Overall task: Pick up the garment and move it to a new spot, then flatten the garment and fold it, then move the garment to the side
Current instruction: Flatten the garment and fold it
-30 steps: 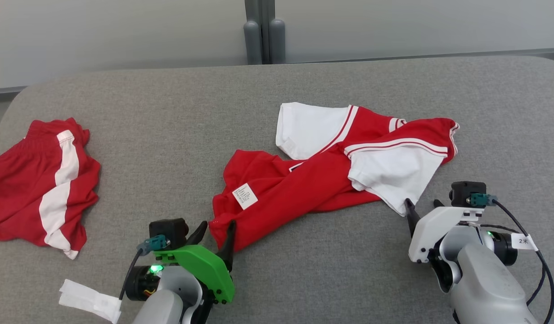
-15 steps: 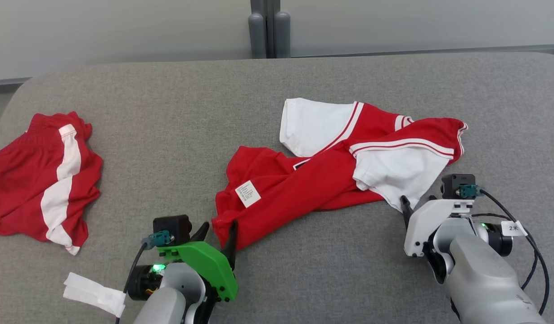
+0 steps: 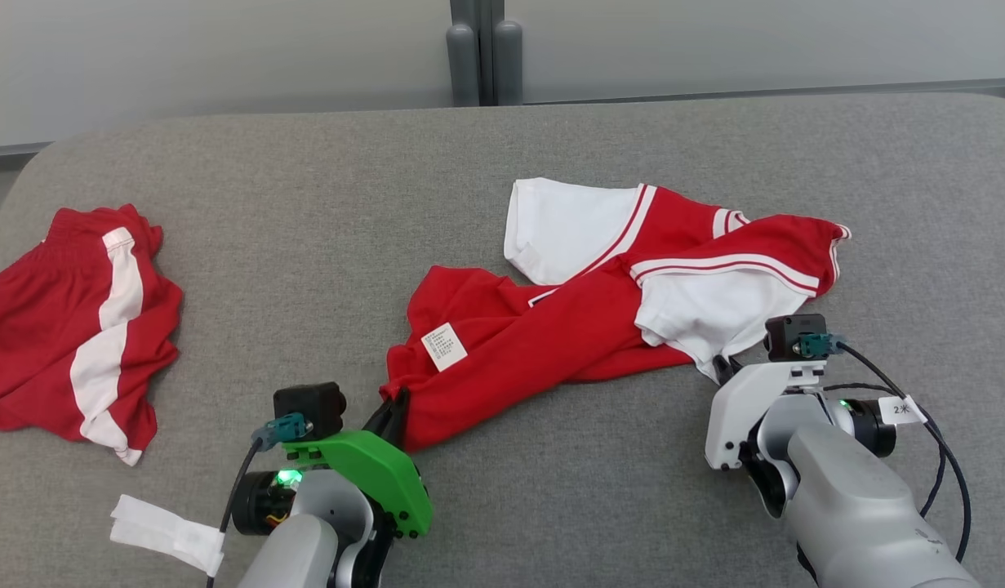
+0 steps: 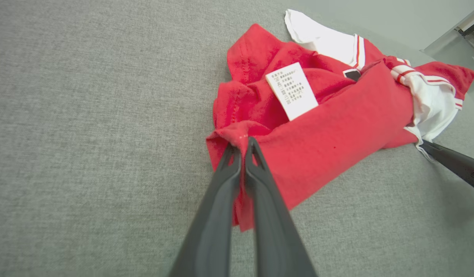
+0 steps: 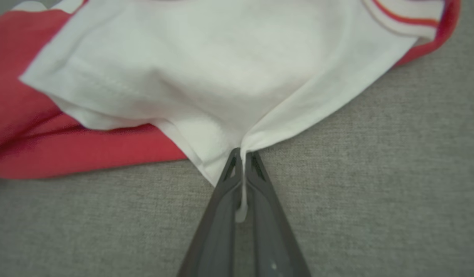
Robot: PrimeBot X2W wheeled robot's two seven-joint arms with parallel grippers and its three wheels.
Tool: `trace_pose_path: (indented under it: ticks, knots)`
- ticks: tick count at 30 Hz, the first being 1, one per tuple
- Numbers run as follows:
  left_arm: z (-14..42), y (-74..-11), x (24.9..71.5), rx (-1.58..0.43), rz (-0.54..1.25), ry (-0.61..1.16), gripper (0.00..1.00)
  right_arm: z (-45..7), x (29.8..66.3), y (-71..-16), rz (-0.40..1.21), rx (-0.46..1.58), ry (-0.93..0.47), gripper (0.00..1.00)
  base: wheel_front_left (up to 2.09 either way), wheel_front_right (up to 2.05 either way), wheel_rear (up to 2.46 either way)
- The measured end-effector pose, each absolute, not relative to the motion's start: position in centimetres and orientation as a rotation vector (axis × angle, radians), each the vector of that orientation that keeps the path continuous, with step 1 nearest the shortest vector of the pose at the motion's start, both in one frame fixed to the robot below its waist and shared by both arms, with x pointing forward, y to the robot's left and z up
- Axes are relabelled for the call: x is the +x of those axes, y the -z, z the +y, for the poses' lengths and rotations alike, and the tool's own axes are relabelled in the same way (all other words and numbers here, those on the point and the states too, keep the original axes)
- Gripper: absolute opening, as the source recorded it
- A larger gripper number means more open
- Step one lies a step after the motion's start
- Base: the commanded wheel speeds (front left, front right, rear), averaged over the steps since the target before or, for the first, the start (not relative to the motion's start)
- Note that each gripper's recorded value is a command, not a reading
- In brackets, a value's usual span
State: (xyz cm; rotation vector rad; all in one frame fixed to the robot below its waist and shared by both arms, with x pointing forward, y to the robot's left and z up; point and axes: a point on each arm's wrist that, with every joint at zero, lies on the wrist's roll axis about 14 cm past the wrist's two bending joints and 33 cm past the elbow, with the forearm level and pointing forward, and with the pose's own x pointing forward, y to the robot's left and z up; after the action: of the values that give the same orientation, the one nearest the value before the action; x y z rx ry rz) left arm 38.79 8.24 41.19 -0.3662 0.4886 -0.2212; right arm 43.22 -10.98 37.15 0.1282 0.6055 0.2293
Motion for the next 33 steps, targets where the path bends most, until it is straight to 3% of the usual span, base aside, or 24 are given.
trace_pose_path:
  ticks: [6,12,21,29,33]
  knots:
    - [8.2,-44.0,39.7,-0.398,0.365,0.244,0.0,-10.8,43.6,-38.7,0.503,0.189,-0.213,0.0,0.0,0.0,0.0]
    - [8.0,-49.5,41.0,-0.489,0.16,0.275,0.0,-11.9,46.1,-43.9,0.273,0.232,-0.175,0.0,0.0,0.0,0.0]
    - [5.4,-57.9,43.4,-0.556,-0.036,0.429,0.0,-16.6,49.1,-59.9,-0.221,0.156,-0.113,0.0,0.0,0.0,0.0]
    - [4.1,-64.4,47.4,-0.49,-0.153,0.548,0.0,-17.5,48.3,-70.9,-0.375,0.012,-0.147,0.0,0.0,0.0,0.0]
    - [5.0,-66.8,50.6,-0.531,-0.215,0.534,0.0,-18.2,49.5,-73.8,-0.418,0.052,-0.151,0.0,0.0,0.0,0.0]
